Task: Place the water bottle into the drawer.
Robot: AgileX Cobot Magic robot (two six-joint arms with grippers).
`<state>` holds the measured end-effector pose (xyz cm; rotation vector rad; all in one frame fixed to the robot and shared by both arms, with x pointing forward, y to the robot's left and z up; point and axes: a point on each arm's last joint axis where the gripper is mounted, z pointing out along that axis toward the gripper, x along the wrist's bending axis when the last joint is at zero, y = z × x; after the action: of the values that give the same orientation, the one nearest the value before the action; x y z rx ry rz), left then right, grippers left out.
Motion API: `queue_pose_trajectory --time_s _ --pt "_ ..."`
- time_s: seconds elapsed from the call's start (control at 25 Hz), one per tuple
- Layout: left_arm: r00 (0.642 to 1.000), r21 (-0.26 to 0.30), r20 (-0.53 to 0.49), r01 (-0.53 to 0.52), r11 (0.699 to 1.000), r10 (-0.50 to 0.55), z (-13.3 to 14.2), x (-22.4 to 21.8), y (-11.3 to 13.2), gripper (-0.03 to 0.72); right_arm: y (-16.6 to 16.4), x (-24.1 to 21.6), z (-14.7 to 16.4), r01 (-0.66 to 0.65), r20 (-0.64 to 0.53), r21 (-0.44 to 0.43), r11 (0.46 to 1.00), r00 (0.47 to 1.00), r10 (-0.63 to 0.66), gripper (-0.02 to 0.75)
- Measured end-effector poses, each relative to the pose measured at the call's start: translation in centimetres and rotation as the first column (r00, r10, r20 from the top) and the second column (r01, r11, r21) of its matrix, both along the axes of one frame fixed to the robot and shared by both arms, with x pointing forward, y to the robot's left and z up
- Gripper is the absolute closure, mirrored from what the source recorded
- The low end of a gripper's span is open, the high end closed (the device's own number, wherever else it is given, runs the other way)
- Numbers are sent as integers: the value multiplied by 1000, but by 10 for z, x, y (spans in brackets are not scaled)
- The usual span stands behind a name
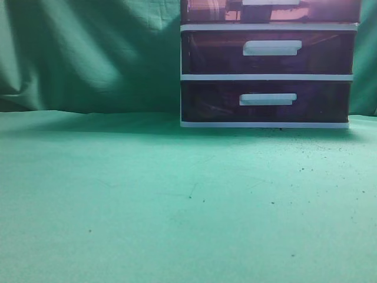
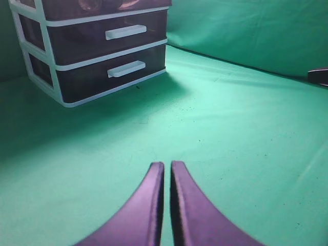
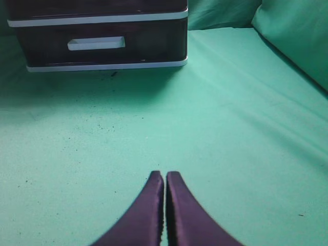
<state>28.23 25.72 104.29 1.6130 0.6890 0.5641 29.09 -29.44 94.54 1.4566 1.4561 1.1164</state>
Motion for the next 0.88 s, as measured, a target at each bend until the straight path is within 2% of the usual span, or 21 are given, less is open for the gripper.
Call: queue_pose_trajectory --time_s 0.08,0.12,0.24,0.36,0.48,0.64,0.76,0.88 --pt "1000 5 7 -1 1000 1 0 0 0 688 0 0 0 0 0 0 1000 1000 0 738" --pt "1000 25 25 -8 1000 7 0 0 2 688 0 0 0 0 0 0 1000 1000 0 738" --pt "992 63 52 -116 991 113 -8 2 9 688 0 0 0 0 0 0 1000 1000 0 738" --pt "957 91 17 -288 953 288 -37 7 18 688 0 0 0 0 0 0 1000 1000 0 738" --pt "900 75 4 -434 898 435 -60 10 26 688 0 0 0 0 0 0 1000 1000 0 738" --pt "843 61 -13 -537 841 538 -82 10 32 688 0 0 0 -1 0 -2 1000 1000 1 738" --pt "814 68 -24 -578 813 581 -88 10 35 688 0 0 0 -1 0 -2 1000 1000 1 738" --pt "798 82 -36 -598 798 602 -90 10 36 688 0 0 -1 -1 -2 -2 1000 1000 1 738"
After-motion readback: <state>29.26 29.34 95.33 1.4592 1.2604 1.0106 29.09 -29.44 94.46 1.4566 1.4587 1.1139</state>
